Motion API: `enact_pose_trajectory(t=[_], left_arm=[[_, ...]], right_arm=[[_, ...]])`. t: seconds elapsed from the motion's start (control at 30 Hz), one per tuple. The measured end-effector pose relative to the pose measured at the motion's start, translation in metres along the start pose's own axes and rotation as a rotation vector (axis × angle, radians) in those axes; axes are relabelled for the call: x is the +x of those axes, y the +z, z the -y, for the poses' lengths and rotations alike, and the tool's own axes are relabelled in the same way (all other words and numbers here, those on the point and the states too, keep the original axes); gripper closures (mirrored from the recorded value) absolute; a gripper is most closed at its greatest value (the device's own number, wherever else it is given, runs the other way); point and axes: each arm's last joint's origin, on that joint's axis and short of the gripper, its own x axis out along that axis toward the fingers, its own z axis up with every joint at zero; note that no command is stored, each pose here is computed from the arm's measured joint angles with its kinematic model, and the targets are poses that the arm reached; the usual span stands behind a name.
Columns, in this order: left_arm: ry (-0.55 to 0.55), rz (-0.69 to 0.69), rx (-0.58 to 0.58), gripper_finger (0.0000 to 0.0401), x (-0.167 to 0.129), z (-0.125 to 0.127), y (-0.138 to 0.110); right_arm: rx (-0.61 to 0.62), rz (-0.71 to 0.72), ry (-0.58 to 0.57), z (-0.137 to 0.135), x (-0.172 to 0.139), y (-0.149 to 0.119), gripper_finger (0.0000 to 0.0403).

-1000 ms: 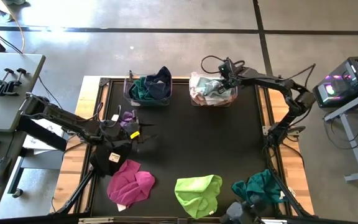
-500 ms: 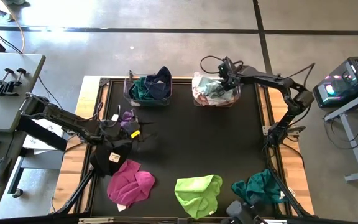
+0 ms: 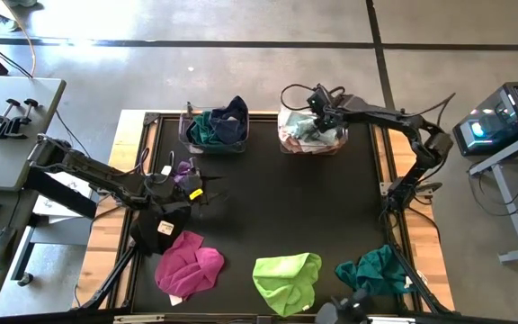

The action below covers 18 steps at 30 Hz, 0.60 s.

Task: Sort towels by color in basket
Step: Put the light blue microfiber towel into the right transparent bin

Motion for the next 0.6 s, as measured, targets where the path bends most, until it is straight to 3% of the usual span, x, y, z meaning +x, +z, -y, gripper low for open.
enact_pose_trajectory(t=[0.17, 0.27, 0.4, 0.6], left_arm=[[0.000, 0.000, 0.001, 0.0215, 0.000, 0.000, 0.000], [0.000, -0.001, 0.002, 0.0215, 0.000, 0.000, 0.000], [-0.001, 0.000, 0.008, 0.0215, 0.000, 0.000, 0.000], [-0.001, 0.000, 0.019, 0.0215, 0.000, 0.000, 0.000]], right_arm=[[-0.012, 0.190, 0.015, -0.023, 0.012, 0.005, 0.0325], [-0.023, 0.171, 0.110, -0.035, 0.028, -0.001, 0.0325], [-0.063, 0.126, 0.109, -0.041, 0.048, -0.005, 0.0325], [-0.087, 0.225, 0.089, -0.037, 0.032, 0.003, 0.0325]])
